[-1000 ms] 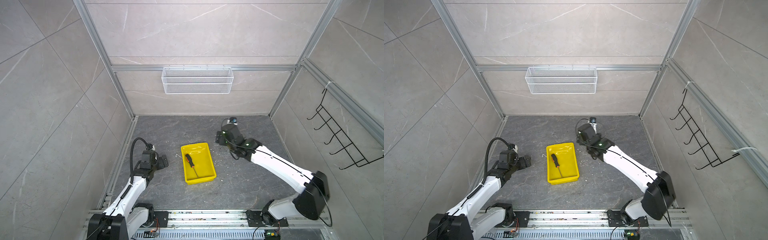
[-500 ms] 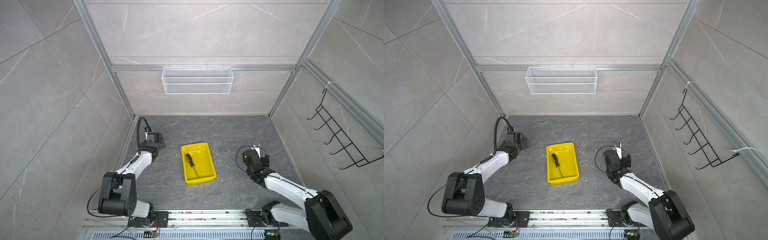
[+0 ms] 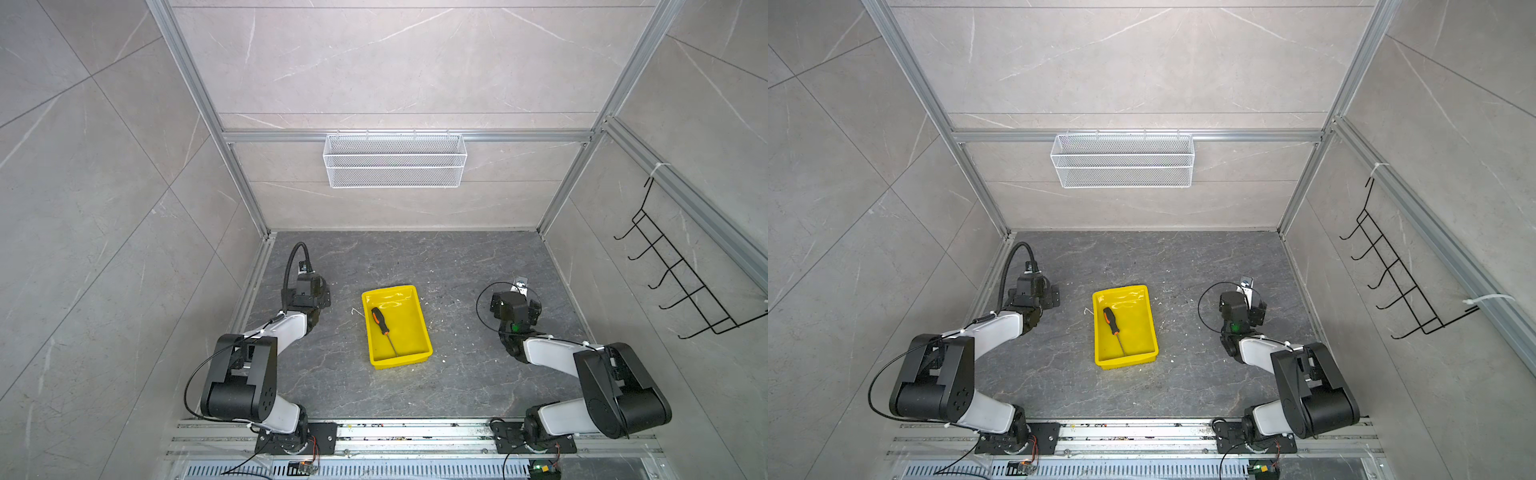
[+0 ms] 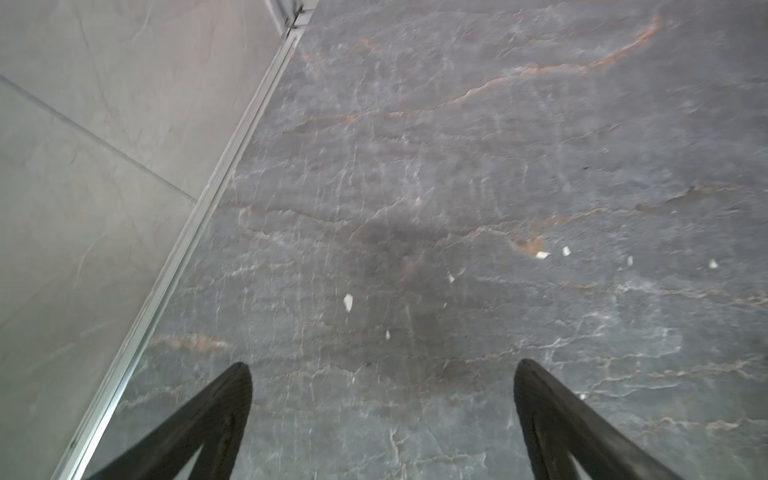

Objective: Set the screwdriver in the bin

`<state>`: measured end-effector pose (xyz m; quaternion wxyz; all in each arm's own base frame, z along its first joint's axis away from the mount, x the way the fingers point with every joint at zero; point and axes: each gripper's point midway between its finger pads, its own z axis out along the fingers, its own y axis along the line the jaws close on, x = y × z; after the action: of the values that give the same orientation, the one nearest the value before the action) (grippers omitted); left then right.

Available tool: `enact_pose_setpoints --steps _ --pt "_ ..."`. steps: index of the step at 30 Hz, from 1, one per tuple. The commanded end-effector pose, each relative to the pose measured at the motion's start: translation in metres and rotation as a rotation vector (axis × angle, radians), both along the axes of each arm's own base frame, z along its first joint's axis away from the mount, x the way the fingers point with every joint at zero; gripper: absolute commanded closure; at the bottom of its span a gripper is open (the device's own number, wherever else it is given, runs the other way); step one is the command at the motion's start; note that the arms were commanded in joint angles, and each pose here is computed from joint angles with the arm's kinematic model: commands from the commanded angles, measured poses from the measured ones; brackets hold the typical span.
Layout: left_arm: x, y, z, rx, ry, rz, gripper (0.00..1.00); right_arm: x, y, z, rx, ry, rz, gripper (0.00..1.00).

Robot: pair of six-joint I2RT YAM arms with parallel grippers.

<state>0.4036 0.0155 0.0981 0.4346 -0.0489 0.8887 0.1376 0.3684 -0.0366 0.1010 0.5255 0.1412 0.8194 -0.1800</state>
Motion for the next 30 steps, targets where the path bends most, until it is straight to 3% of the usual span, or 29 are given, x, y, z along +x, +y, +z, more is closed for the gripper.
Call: enact_pose_setpoints --steps 1,4,6,7,9,19,21,25,30 --pt "0.020 -0.007 0.028 0.026 -0.083 -0.079 0.00 0.012 0.003 0.006 0.062 -0.059 0.048 0.00" --pt "0.010 -0.037 0.019 -0.011 -0.068 -0.285 0.00 0.019 0.033 0.002 0.081 -0.055 0.248 0.00" --pt "0.003 -0.039 0.022 -0.019 -0.106 -0.298 0.00 0.018 0.055 -0.007 0.075 -0.077 0.391 0.00" --pt "0.000 -0.036 0.024 -0.009 -0.128 -0.286 0.00 0.017 0.050 -0.001 0.055 -0.146 0.368 0.00" --pt "-0.004 -0.030 0.031 0.011 -0.172 -0.257 0.00 0.015 0.048 -0.006 0.071 -0.081 0.350 0.00" --pt "-0.013 -0.019 0.047 -0.020 -0.277 -0.185 0.00 0.017 0.047 -0.006 0.066 -0.088 0.343 0.00" --pt "-0.014 -0.024 0.057 -0.062 -0.349 -0.209 0.00 0.017 0.047 -0.006 0.066 -0.087 0.343 0.00" --pt "-0.016 -0.054 0.064 -0.072 -0.465 -0.415 0.00 0.017 0.047 -0.006 0.066 -0.087 0.343 0.00" --pt "-0.017 -0.047 0.066 -0.075 -0.459 -0.367 0.00 0.017 0.047 -0.006 0.066 -0.087 0.343 0.00"
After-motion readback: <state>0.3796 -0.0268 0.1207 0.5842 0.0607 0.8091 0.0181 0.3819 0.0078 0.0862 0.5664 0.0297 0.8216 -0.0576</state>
